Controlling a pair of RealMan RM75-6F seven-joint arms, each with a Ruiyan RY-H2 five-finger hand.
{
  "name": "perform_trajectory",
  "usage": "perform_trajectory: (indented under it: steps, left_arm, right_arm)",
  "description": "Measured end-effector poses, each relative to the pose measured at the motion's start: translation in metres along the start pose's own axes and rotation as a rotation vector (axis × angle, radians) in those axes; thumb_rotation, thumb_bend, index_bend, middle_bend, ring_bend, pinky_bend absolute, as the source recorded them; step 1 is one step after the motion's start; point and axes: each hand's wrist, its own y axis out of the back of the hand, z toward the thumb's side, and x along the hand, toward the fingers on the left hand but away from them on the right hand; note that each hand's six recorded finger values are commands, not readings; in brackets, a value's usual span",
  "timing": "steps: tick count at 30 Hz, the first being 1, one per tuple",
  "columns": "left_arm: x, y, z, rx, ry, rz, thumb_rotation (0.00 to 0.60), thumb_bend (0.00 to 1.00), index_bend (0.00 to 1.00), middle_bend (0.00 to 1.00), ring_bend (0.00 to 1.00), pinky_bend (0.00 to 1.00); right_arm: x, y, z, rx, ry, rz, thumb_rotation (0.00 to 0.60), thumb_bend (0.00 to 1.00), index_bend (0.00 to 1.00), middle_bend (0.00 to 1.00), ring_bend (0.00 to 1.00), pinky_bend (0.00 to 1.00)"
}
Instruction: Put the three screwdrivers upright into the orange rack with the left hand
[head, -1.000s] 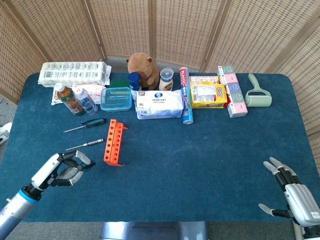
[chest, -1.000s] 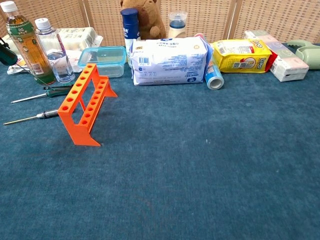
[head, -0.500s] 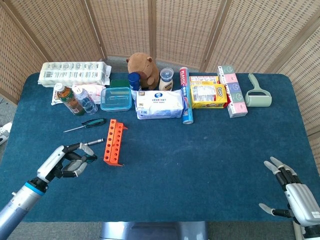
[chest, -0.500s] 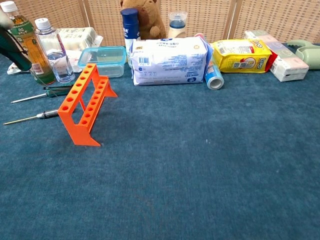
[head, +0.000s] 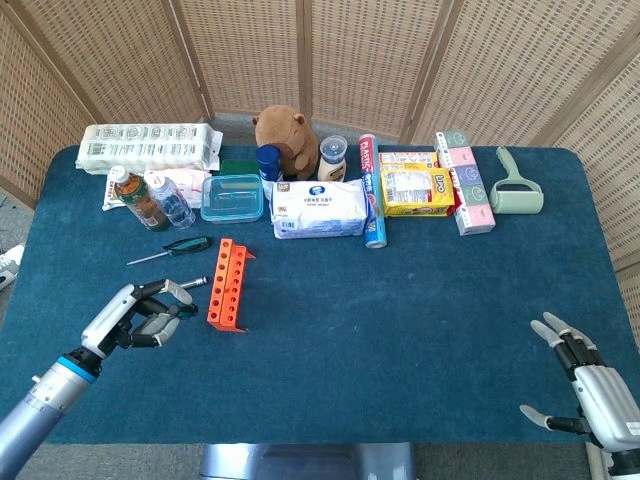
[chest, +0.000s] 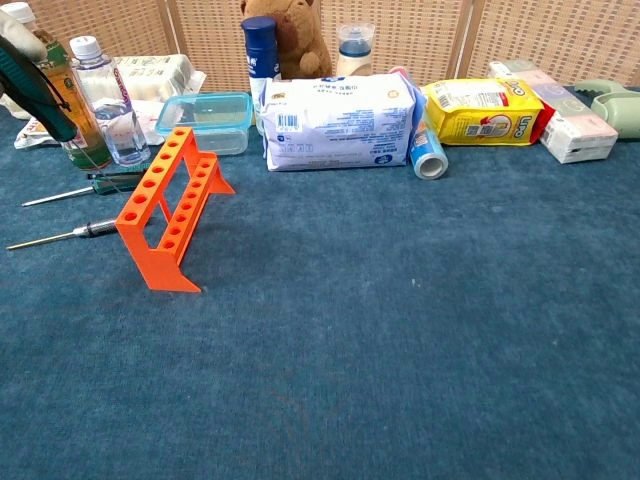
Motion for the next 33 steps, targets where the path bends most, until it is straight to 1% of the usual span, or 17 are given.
perform_trajectory:
  steps: [6,33]
  left_arm:
    - [0.006,0.000,-0.009,-0.022,0.039,-0.010,0.600,0.49,0.46,0.91,0.88,0.92]
    - [0.014,-0.003,-0.020,-0.044,0.071,-0.009,0.600,0.50,0.46,0.91,0.88,0.92]
  right_arm:
    - [0.000,-0.001,0.000,0.003,-0.003,0.004,0.600,0.00,0.07,0.00,0.02,0.04]
    - [0.000,0.000,-0.001,0.000,-0.003,0.003,0.600,0.00,0.07,0.00,0.02,0.04]
